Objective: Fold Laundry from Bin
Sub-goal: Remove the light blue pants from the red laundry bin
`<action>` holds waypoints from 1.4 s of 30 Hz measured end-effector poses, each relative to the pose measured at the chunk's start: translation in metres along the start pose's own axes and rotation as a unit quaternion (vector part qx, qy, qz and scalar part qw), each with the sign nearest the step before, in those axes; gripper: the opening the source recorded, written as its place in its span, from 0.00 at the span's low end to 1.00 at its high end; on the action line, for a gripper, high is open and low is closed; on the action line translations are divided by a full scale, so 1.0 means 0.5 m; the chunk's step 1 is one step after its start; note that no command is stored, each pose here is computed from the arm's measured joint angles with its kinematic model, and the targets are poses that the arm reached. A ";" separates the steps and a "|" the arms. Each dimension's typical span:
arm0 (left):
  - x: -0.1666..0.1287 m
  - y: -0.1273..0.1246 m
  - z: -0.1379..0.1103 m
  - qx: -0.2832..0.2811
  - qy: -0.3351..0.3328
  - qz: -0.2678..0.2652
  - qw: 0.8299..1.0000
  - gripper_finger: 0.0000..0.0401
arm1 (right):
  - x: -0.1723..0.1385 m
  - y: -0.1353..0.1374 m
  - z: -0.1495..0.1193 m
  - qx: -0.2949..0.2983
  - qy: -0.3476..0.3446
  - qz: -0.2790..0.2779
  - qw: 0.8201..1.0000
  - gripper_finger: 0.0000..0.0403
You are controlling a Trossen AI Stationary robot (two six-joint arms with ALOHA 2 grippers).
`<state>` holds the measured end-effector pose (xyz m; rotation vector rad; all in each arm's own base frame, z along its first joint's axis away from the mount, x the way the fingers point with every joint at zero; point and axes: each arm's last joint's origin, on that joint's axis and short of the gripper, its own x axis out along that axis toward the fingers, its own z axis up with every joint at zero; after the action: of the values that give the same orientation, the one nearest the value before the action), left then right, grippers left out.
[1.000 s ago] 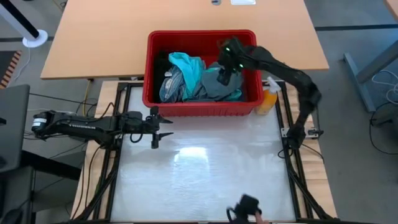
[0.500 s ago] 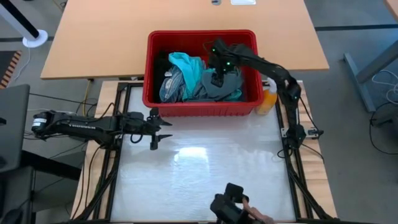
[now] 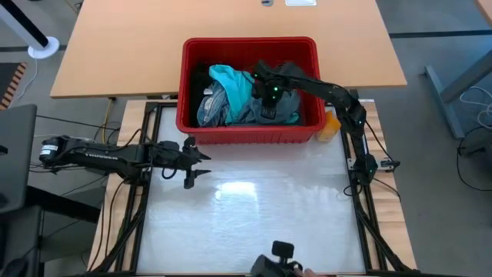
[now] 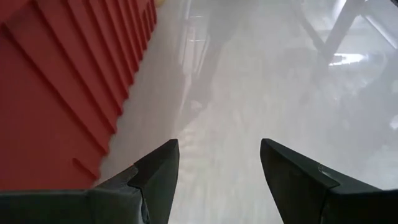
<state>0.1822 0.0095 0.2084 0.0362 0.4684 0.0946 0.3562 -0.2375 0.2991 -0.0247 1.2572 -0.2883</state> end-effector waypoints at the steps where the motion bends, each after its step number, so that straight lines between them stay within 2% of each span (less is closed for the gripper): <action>1: 0.000 -0.002 0.000 0.001 0.000 -0.002 1.000 0.54 | -0.013 0.006 0.001 0.002 -0.005 -0.003 1.000 0.07; 7: -0.001 -0.010 -0.002 0.006 0.006 -0.011 1.000 0.54 | -0.134 0.047 0.000 -0.009 -0.060 -0.067 0.996 0.09; 10: -0.001 -0.014 -0.005 -0.003 0.013 -0.016 1.000 0.54 | -0.234 0.064 -0.010 0.010 -0.141 -0.112 0.984 0.08; 12: -0.001 -0.017 -0.005 -0.013 0.014 -0.019 1.000 0.54 | -0.316 0.073 -0.022 0.030 -0.222 -0.142 0.964 0.08; 14: -0.002 -0.020 -0.005 -0.022 0.013 -0.021 0.999 0.54 | -0.398 0.083 -0.038 0.048 -0.313 -0.159 0.935 0.08; 18: -0.002 -0.017 0.001 -0.028 -0.004 0.010 1.000 0.54 | -0.551 0.118 -0.083 0.064 -0.484 -0.166 0.857 0.08; 21: -0.002 -0.016 0.008 -0.034 -0.022 0.020 0.999 0.54 | -0.640 0.155 -0.121 0.056 -0.592 -0.117 0.795 0.08; 24: -0.002 -0.016 0.013 -0.036 -0.034 0.019 0.999 0.54 | -0.707 0.197 -0.158 0.035 -0.670 -0.054 0.739 0.08; 26: -0.002 -0.016 0.013 -0.030 -0.035 0.013 0.999 0.54 | -0.739 0.227 -0.176 0.020 -0.703 -0.018 0.710 0.08; 28: -0.002 -0.017 0.013 -0.024 -0.035 0.011 0.999 0.54 | -0.758 0.257 -0.185 0.005 -0.722 0.003 0.692 0.08; 30: -0.002 -0.017 0.013 -0.020 -0.035 0.011 0.999 0.54 | -0.765 0.278 -0.186 0.012 -0.723 -0.024 0.691 0.08; 33: -0.002 -0.018 0.013 -0.021 -0.034 0.004 0.999 0.54 | -0.748 0.298 -0.165 0.043 -0.688 -0.095 0.718 0.08; 35: -0.001 -0.020 0.011 -0.028 -0.034 -0.012 0.999 0.54 | -0.729 0.296 -0.141 0.058 -0.669 -0.134 0.728 0.08; 39: 0.002 -0.033 -0.011 -0.032 -0.033 -0.043 0.998 0.54 | -0.685 0.258 -0.083 0.096 -0.656 -0.189 0.724 0.08; 42: 0.004 -0.044 -0.027 -0.036 -0.033 -0.055 0.997 0.54 | -0.642 0.198 -0.048 0.145 -0.638 -0.223 0.723 0.08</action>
<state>0.1794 -0.0119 0.1941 -0.0565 0.4001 0.0022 0.2645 -0.0657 0.5739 -0.2244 -0.2227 -0.7249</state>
